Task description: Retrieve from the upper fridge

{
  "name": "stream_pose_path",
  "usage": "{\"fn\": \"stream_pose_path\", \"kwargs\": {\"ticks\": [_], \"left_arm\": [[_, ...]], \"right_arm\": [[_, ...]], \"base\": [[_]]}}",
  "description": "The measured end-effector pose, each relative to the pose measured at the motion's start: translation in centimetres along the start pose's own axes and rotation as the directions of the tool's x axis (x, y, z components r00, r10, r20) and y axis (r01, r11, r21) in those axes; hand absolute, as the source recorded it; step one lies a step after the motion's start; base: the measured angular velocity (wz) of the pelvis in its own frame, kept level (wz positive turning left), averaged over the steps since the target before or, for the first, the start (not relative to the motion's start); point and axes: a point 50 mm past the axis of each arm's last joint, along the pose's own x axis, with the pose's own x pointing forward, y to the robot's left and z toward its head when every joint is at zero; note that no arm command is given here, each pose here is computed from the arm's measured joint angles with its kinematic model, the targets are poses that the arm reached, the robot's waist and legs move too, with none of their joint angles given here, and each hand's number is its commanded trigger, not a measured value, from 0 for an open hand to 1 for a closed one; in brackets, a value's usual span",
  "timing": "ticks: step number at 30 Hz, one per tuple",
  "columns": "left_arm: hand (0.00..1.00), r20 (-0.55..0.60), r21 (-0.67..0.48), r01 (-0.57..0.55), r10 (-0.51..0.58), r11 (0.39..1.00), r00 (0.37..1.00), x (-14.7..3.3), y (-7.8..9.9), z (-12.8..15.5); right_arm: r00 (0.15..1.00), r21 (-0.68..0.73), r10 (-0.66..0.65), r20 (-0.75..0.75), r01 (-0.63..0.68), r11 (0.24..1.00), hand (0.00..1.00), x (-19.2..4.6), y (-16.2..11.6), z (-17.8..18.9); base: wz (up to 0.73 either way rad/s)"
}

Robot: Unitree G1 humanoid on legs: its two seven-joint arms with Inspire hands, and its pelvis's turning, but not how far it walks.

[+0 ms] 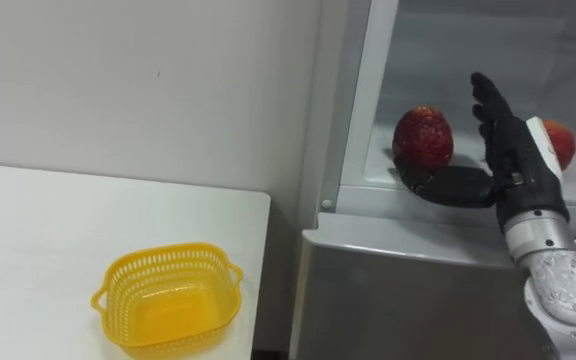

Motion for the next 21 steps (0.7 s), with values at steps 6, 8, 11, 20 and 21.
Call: {"fn": "stream_pose_path", "kwargs": {"ticks": [6, 8, 11, 20, 21], "left_arm": [[0.0, 0.005, 0.001, -0.002, 0.002, 1.0, 1.0, 0.0, 0.1, 0.2], [0.0, 0.014, 0.003, -0.006, 0.006, 1.0, 1.0, -0.1, 0.2, 0.5], [0.0, 0.022, 0.004, -0.009, 0.009, 1.0, 1.0, 0.0, 0.4, 0.8], [0.0, 0.027, 0.007, -0.016, 0.016, 1.0, 1.0, 0.0, 0.7, 1.0], [0.0, 0.027, 0.007, -0.018, 0.018, 1.0, 0.999, -0.1, 0.8, 1.0]], "right_arm": [[0.999, -0.014, 0.044, -0.006, -0.044, 0.999, 0.0, 0.4, -0.1, 0.1], [0.998, -0.027, 0.056, -0.003, -0.056, 0.998, 0.68, 0.4, -0.3, 0.2], [0.997, -0.045, 0.072, 0.001, -0.072, 0.996, 1.0, 0.5, -0.5, 0.4], [0.995, -0.066, 0.103, 0.018, -0.102, 0.993, 1.0, 1.1, -0.2, 1.1], [0.994, -0.077, 0.105, 0.016, -0.103, 0.992, 1.0, 1.1, -0.3, 1.2]], "base": [[0.0], [-0.04], [-0.04], [-0.01], [0.0]]}}
